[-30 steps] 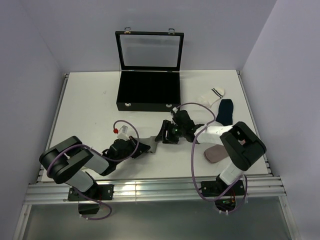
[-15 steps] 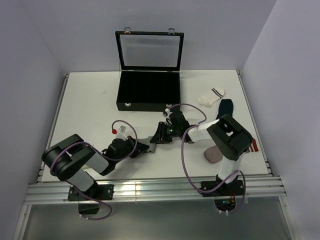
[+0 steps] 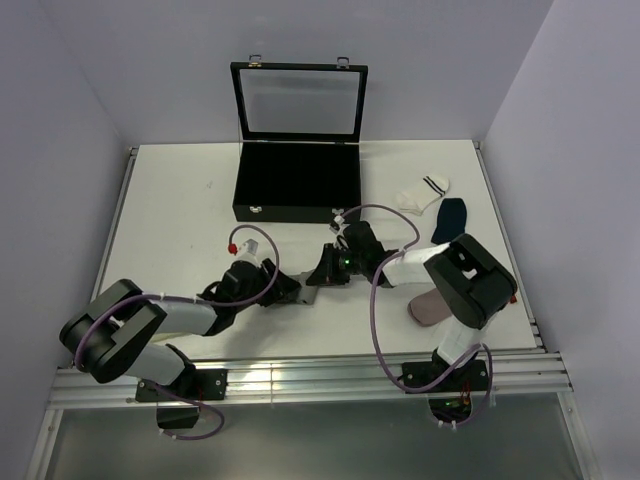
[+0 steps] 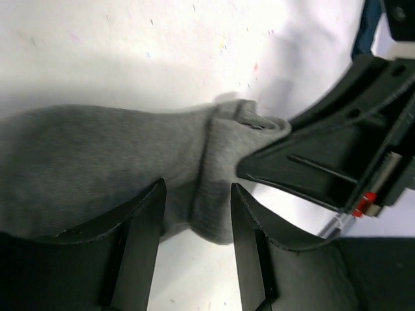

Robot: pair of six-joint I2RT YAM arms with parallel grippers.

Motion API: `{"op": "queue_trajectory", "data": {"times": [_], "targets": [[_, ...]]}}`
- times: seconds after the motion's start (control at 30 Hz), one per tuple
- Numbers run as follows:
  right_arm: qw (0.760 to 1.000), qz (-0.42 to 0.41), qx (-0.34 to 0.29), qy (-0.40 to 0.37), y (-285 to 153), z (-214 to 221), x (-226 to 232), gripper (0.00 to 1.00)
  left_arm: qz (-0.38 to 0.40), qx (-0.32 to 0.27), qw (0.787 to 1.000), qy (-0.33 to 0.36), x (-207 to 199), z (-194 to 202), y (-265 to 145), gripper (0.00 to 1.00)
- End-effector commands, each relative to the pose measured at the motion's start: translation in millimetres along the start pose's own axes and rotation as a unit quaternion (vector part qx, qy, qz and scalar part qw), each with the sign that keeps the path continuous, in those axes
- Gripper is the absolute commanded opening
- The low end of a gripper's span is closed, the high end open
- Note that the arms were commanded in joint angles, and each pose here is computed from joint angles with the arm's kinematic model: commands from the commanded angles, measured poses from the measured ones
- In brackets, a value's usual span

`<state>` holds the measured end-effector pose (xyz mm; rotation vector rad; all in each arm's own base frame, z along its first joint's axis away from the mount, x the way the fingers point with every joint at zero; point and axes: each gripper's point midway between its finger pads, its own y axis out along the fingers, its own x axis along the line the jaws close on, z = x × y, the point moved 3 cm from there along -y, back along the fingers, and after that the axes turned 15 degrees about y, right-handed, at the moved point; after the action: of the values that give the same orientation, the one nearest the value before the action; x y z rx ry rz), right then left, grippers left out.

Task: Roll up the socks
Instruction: Roll the sock at the center of the board.

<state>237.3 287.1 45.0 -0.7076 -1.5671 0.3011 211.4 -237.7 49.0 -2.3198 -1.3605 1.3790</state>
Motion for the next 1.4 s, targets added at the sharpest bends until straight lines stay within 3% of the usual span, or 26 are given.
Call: {"op": "queue_trajectory", "data": {"times": [0.0,0.37,0.57,1.0,1.23,1.37], "targets": [[0.999,0.040,-0.024,-0.015,-16.9,-5.9,-17.6,0.00,-0.121,0.032,0.991,0.052,51.1,11.0,-3.4,0.51],[0.994,0.098,-0.054,-0.017,-37.0,-13.9,-22.0,0.00,-0.103,0.046,0.985,0.133,35.5,-16.0,39.6,0.49],[0.983,0.168,-0.071,0.012,-47.8,-20.3,-30.0,0.00,-0.037,0.034,0.984,0.171,4.5,-37.2,61.6,0.53],[0.960,0.272,-0.040,0.060,-46.7,-28.5,-21.7,0.00,0.012,0.001,0.979,0.202,-20.4,-50.8,43.5,0.65],[0.941,0.330,-0.019,0.067,-42.8,-24.4,-36.8,0.00,0.005,0.017,0.981,0.191,-10.1,-39.0,52.7,0.65],[0.935,0.347,-0.017,0.066,-42.3,-25.2,-38.1,0.00,0.012,-0.002,0.981,0.194,-17.0,-45.9,46.5,0.66]]}}
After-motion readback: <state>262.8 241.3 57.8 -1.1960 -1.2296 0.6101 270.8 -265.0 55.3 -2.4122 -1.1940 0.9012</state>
